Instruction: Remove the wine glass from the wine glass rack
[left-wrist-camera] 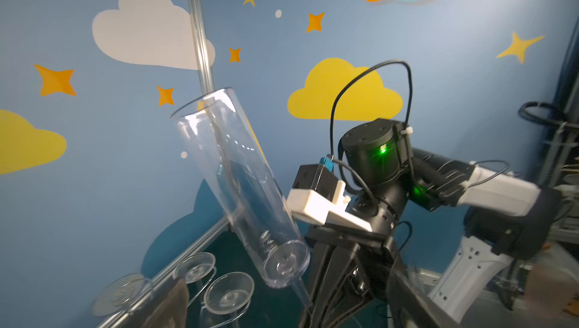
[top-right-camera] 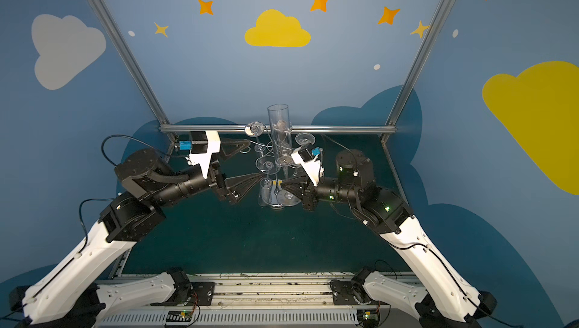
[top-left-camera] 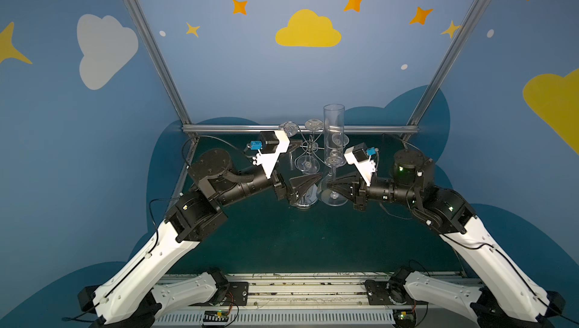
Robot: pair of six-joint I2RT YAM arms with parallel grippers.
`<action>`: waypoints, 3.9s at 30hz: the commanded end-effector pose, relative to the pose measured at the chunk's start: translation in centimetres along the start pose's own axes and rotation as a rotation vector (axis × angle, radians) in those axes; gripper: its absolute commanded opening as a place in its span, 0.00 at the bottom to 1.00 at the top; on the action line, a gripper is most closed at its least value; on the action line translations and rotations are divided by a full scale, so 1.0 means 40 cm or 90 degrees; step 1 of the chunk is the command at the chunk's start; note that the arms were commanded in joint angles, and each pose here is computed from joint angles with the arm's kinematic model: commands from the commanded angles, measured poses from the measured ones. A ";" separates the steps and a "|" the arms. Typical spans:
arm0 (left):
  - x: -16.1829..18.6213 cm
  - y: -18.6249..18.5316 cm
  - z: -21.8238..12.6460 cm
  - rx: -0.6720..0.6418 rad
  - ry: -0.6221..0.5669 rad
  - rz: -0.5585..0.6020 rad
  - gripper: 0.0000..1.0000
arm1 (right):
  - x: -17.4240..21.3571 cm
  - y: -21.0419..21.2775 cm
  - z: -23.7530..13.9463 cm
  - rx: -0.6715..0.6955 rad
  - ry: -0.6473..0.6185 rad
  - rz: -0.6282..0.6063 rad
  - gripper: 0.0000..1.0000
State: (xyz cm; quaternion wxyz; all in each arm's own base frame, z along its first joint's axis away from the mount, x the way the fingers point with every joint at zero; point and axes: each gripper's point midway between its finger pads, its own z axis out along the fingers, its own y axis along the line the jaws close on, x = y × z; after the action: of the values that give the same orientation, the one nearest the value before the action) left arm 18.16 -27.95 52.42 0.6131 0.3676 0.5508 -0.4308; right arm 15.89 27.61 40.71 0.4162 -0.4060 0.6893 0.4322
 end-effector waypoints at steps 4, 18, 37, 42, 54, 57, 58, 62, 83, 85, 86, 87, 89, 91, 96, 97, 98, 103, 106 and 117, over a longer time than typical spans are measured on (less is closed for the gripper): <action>-0.024 -0.055 0.023 0.135 -0.011 -0.134 0.98 | -0.010 0.084 0.014 -0.086 -0.024 -0.069 0.00; -0.010 -0.049 0.045 0.154 -0.020 -0.155 0.80 | 0.037 0.113 0.072 -0.113 0.010 -0.076 0.00; -0.004 -0.045 0.012 0.128 -0.053 -0.139 0.42 | 0.057 0.105 0.089 -0.089 0.024 -0.080 0.00; 0.001 -0.040 -0.008 0.105 -0.059 -0.125 0.40 | 0.045 0.093 0.086 -0.063 0.010 -0.083 0.66; 0.082 0.071 -0.198 -0.193 -0.028 0.002 0.41 | -0.059 0.034 -0.063 0.116 -0.145 -0.149 0.88; 0.115 0.123 -0.258 -0.298 -0.028 0.056 0.41 | -0.066 0.011 -0.119 0.178 -0.190 -0.162 0.89; 0.127 0.139 -0.275 -0.331 -0.026 0.073 0.42 | -0.066 0.002 -0.139 0.199 -0.202 -0.164 0.89; 0.148 0.196 -0.309 -0.427 -0.029 0.122 0.43 | -0.047 -0.026 -0.205 0.265 -0.220 -0.158 0.89; 0.345 0.717 -0.244 -0.653 0.002 0.160 0.41 | 0.083 -0.172 -0.314 0.503 -0.196 -0.113 0.89; 0.369 0.768 -0.241 -0.663 -0.004 0.161 0.41 | 0.074 -0.190 -0.321 0.539 -0.202 -0.131 0.89; 0.383 0.792 -0.238 -0.666 -0.002 0.160 0.41 | 0.070 -0.196 -0.323 0.552 -0.203 -0.138 0.89; 0.400 0.822 -0.235 -0.671 0.001 0.157 0.41 | 0.066 -0.204 -0.325 0.567 -0.204 -0.149 0.89; 0.432 0.875 -0.231 -0.678 0.004 0.149 0.41 | 0.062 -0.220 -0.329 0.596 -0.201 -0.160 0.90; 0.463 0.932 -0.232 -0.687 -0.001 0.142 0.41 | 0.065 -0.238 -0.331 0.622 -0.195 -0.162 0.90; 0.542 1.052 -0.250 -0.714 -0.010 0.124 0.40 | 0.067 -0.276 -0.340 0.662 -0.198 -0.144 0.90; 0.558 1.074 -0.260 -0.722 -0.017 0.120 0.40 | 0.068 -0.285 -0.342 0.670 -0.198 -0.139 0.90; 0.571 1.088 -0.267 -0.730 -0.024 0.124 0.40 | 0.069 -0.293 -0.344 0.677 -0.196 -0.135 0.90; 0.646 1.153 -0.303 -0.777 -0.020 0.125 0.41 | 0.072 -0.332 -0.336 0.690 -0.178 -0.117 0.90; 0.675 1.169 -0.309 -0.782 -0.019 0.115 0.41 | 0.076 -0.353 -0.323 0.689 -0.168 -0.106 0.90; 0.732 1.181 -0.321 -0.793 -0.001 0.095 0.43 | 0.086 -0.388 -0.294 0.669 -0.153 -0.076 0.90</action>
State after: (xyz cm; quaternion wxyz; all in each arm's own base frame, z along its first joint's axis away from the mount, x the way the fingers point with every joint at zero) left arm 58.10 -3.19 19.16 0.7198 -0.0090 0.6940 0.0150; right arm 26.66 11.17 35.50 0.6497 -0.1386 0.7471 0.0242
